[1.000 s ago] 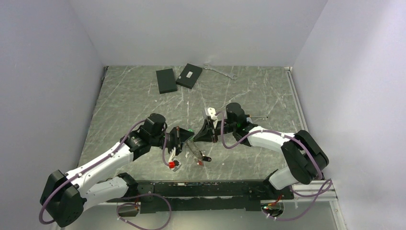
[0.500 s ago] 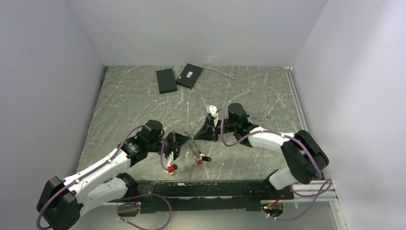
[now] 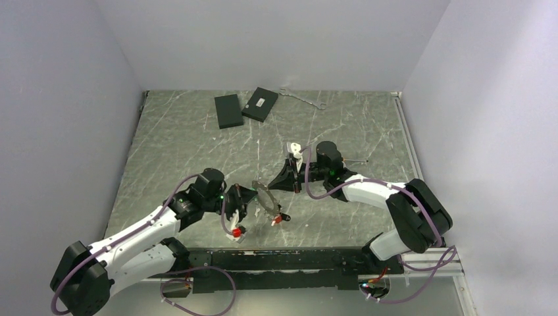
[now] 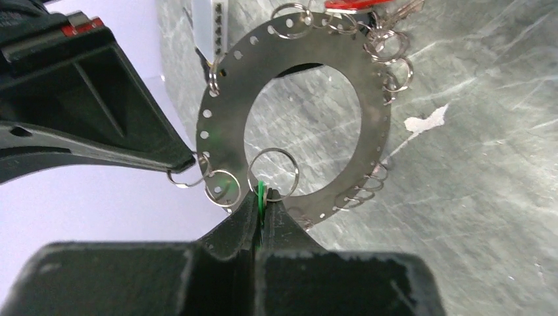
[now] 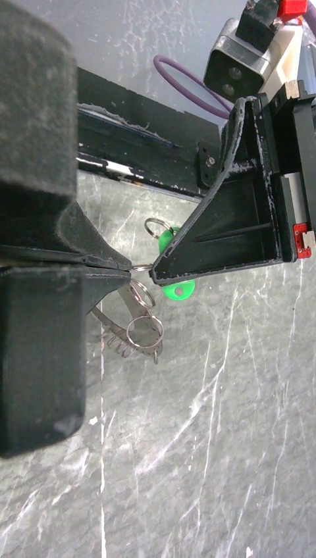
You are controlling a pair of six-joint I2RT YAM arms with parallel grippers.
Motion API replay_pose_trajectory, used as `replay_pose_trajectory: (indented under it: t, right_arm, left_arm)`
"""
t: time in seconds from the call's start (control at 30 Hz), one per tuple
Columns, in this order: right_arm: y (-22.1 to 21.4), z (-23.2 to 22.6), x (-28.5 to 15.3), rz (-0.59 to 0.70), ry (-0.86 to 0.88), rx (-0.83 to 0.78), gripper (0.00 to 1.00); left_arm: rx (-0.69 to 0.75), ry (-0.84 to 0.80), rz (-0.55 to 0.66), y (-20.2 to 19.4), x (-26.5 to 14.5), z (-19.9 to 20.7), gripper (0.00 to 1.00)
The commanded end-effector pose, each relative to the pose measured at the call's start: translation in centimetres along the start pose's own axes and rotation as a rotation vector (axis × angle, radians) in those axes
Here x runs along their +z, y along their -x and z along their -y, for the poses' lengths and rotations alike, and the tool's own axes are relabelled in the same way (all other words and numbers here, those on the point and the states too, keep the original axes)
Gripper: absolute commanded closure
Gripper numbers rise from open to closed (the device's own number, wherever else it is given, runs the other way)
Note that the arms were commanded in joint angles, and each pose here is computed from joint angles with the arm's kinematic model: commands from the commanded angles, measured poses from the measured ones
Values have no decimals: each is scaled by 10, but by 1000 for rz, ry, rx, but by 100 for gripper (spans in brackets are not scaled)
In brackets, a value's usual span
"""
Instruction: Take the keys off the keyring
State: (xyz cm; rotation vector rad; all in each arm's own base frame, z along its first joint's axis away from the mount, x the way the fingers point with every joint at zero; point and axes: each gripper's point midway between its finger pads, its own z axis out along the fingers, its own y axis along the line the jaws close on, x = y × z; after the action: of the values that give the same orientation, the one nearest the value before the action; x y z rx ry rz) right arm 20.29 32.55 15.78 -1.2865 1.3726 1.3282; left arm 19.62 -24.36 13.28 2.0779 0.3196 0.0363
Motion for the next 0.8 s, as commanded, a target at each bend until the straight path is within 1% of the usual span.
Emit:
replay_pose_trajectory:
  t: [0.0,0.07,0.13,0.27,0.4,0.5,0.6,0.7,0.77]
  right_arm:
    - [23,9,-12,54,-49,-59,100]
    - [24,14,-17,59,-71,-52,100]
    - [25,18,-22,66,-87,-53,100]
    - [27,25,-30,80,-115,-23,100]
    - [28,32,-37,88,-149,2,100]
    - [30,36,-39,90,-167,22,100]
    - [33,40,-40,90,-180,37,100]
    - [31,41,-40,87,-185,62,100]
    - [32,41,-40,88,-185,73,100]
  left_arm:
    - [-204,11,-93,-13,-18,-18,100]
    - [-328,8,-166,-26,-29,-23,100]
    - [-452,-23,-222,-35,-39,-15,100]
    - [-777,-31,-335,-52,-54,-1,100]
    - [-1107,-1,-440,-76,-69,15,100]
    - [-1325,45,-551,-95,-81,33,100]
    - [-1473,48,-609,-97,-90,53,100]
    - [-1641,-21,-685,-96,-96,84,100]
    - [-1778,-76,-780,-103,-105,110,100]
